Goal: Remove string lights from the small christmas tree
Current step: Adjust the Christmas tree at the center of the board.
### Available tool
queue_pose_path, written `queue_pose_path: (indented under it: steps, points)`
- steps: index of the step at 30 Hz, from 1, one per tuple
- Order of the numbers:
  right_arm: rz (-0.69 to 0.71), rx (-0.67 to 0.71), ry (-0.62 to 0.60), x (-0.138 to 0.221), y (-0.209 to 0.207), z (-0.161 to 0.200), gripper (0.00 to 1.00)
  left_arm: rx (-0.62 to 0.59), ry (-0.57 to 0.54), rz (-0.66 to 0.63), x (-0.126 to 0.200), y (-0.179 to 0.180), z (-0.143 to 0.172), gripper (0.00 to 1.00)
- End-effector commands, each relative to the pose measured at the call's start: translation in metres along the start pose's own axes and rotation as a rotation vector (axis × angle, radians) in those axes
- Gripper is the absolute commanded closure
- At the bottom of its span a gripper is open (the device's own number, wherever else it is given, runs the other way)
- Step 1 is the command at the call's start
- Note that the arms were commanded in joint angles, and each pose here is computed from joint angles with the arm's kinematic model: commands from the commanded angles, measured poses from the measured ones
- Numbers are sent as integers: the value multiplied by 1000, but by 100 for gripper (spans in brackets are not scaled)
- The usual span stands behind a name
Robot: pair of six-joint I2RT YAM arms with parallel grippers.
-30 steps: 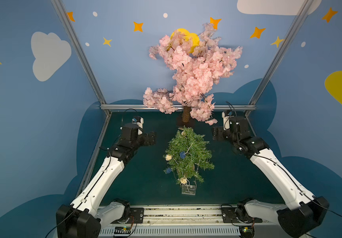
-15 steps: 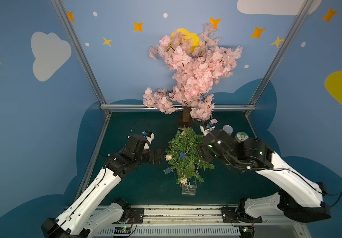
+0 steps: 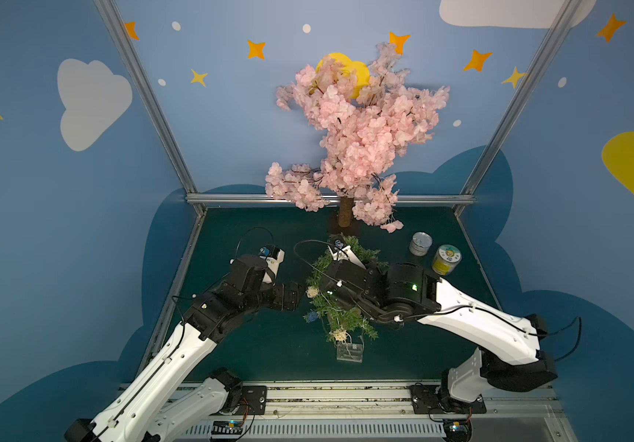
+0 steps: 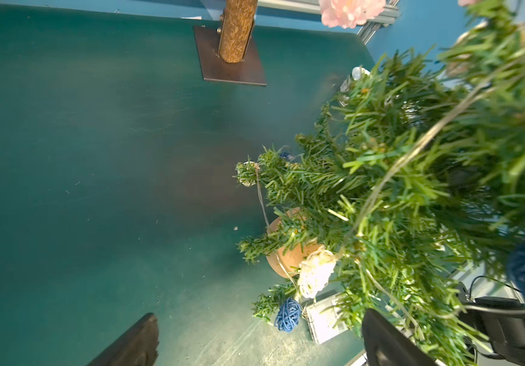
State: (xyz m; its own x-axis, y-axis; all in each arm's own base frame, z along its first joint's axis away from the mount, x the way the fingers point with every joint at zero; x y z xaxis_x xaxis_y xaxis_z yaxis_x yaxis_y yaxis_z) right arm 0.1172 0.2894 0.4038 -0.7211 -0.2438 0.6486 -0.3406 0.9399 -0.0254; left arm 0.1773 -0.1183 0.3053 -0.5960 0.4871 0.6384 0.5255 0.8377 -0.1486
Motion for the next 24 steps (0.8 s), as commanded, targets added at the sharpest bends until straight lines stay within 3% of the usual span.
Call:
queue_pose_path:
  steps: [1, 12, 20, 24]
  points:
    - [-31, 0, -35, 6, 12, -5, 21, 5, 20, 7, -1, -1, 6, 0]
    - [-20, 37, -6, -23, 29, 3, 25, 10, 14, -2, -6, 1, 9, 0]
    - [75, 79, 19, -51, 26, 12, 25, 11, 33, 4, -14, 1, 12, 0]
    - [113, 115, 13, -57, 26, 15, 32, 20, 35, -2, -16, 2, 15, 0]
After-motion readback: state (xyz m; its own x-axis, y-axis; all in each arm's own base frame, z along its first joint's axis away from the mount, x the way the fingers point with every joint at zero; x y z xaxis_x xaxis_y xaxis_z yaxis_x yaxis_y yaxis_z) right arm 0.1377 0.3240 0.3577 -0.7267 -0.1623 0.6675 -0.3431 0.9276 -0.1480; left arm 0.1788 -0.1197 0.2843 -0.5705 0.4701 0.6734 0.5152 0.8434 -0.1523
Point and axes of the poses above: each gripper's point midway between its finger pads, its own x axis back along the fingers, its own y axis along the line the jaws close on, z = x × y, the point moved 9 cm from there along x, back along the fingers, and after that the axes turned 15 degrees about -x, right-handed, at the moved point
